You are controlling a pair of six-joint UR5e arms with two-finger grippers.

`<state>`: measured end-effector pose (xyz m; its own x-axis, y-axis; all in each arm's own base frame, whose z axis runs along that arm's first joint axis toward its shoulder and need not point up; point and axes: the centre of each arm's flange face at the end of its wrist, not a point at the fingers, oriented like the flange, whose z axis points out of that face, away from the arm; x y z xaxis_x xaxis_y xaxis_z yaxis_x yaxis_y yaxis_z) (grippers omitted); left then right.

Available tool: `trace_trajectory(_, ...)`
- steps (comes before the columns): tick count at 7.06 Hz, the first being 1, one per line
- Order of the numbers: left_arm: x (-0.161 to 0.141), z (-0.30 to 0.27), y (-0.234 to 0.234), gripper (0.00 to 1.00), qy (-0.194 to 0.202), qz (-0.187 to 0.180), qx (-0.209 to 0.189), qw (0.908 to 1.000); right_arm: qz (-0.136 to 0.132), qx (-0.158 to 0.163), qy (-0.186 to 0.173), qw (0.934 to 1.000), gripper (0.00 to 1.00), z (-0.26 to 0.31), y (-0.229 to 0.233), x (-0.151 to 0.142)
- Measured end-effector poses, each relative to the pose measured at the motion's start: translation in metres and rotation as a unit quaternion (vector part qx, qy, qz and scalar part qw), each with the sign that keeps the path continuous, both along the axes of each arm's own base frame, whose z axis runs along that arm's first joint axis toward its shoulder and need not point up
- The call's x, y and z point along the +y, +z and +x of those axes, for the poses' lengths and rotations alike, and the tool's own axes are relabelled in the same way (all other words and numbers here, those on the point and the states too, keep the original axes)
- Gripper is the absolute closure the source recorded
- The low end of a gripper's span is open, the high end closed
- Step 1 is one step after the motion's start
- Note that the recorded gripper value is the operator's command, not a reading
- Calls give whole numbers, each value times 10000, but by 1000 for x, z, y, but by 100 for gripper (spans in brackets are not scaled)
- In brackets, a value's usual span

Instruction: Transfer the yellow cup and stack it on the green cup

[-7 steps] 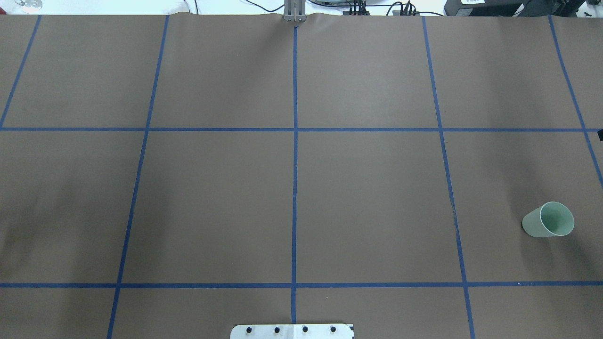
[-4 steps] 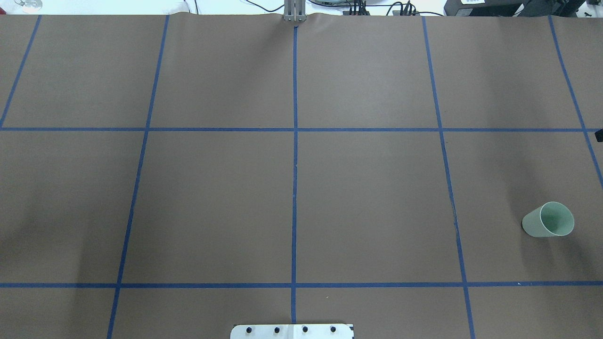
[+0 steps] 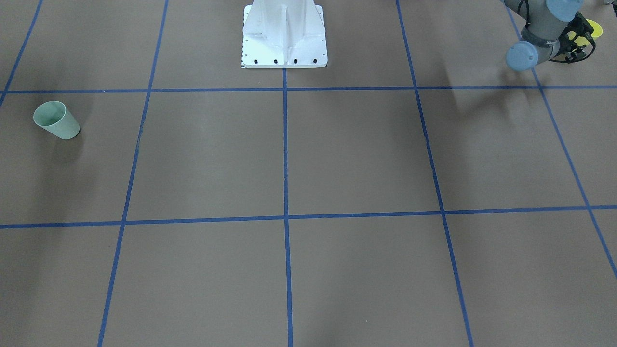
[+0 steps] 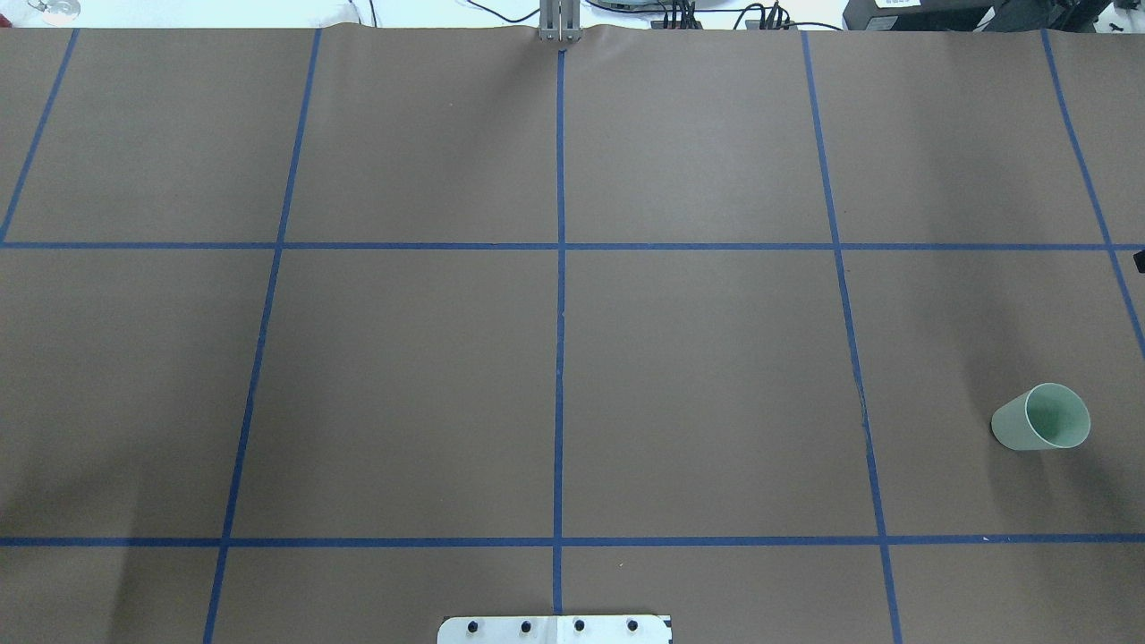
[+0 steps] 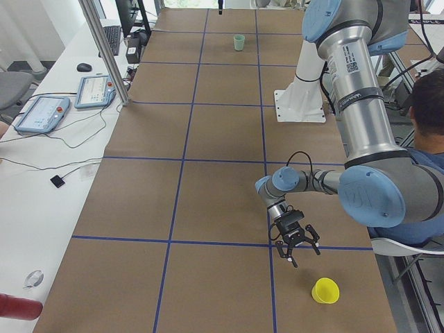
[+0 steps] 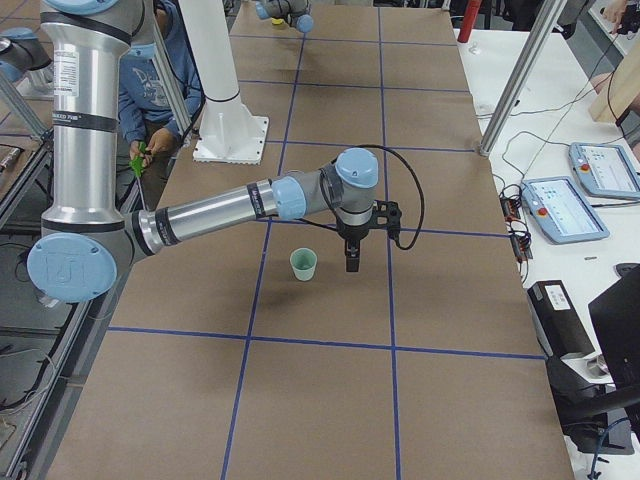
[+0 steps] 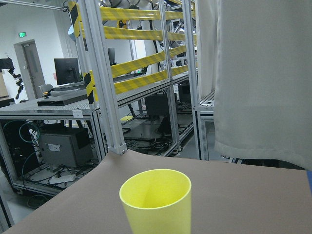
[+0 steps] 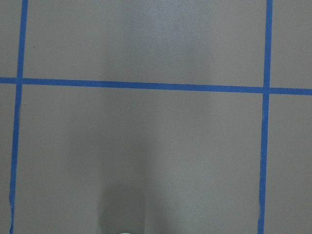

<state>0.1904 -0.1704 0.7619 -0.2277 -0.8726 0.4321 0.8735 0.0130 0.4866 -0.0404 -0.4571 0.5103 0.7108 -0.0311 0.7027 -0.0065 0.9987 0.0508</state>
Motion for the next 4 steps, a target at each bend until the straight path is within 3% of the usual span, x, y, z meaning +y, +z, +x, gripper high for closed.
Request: trace_trajectory(4,17,3,43,1,43,136,-57,9999,50,44,15,10000,0,0,-3,-1)
